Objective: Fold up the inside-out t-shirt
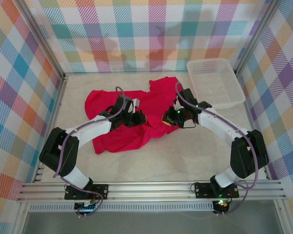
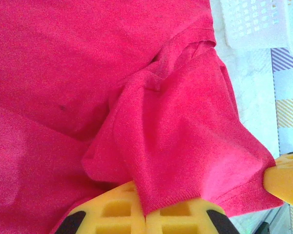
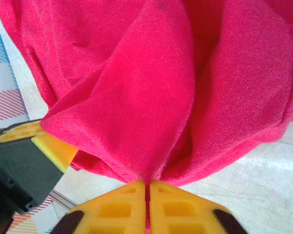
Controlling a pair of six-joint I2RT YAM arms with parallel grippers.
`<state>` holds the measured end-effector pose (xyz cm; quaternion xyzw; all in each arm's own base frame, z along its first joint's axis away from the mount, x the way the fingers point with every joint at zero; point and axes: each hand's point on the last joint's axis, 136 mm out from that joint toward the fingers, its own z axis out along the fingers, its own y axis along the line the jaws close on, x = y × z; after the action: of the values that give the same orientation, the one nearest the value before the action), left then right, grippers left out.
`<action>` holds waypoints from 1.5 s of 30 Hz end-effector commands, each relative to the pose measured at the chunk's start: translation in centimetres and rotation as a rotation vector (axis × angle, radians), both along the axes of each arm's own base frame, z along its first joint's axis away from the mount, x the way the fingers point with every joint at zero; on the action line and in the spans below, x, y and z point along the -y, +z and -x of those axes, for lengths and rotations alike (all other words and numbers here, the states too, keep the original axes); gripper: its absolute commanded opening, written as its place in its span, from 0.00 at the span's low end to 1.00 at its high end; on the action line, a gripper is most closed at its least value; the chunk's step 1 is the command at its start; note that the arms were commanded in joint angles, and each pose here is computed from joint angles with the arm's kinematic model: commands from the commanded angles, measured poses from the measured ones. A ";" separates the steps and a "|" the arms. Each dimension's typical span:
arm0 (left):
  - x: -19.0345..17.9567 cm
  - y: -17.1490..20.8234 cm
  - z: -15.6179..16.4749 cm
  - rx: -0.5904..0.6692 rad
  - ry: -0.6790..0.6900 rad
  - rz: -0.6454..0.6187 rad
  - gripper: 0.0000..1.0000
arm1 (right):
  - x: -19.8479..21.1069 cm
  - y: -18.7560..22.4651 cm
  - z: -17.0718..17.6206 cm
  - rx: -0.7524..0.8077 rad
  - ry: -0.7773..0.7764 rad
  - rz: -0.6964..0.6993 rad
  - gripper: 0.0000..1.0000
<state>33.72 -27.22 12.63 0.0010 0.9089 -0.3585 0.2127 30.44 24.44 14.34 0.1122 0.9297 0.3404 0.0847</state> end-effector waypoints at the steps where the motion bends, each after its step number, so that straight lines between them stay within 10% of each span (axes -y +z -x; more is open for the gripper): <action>1: -0.3 -0.5 -0.1 -0.017 0.012 0.002 0.00 | -0.2 1.2 -0.4 0.032 0.015 -0.014 0.00; 11: -0.6 -0.7 0.2 -0.014 0.029 -0.004 0.24 | -0.5 17.1 -0.1 0.315 0.014 -0.204 0.00; 25: -0.2 2.3 2.5 0.059 -0.019 -0.012 0.28 | -0.1 12.2 -1.5 0.220 0.006 -0.142 0.00; 35: 6.7 0.7 5.7 0.045 -0.134 0.026 0.34 | 0.2 10.7 -2.0 0.186 -0.015 -0.155 0.00; 45: 7.8 -2.3 0.6 -0.002 0.144 0.024 0.65 | 0.5 10.8 -1.2 0.192 -0.015 -0.160 0.00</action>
<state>30.19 -33.94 7.89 -0.0104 0.9251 -0.3281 0.1910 32.18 23.87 24.39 0.0977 0.8933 0.4078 0.1617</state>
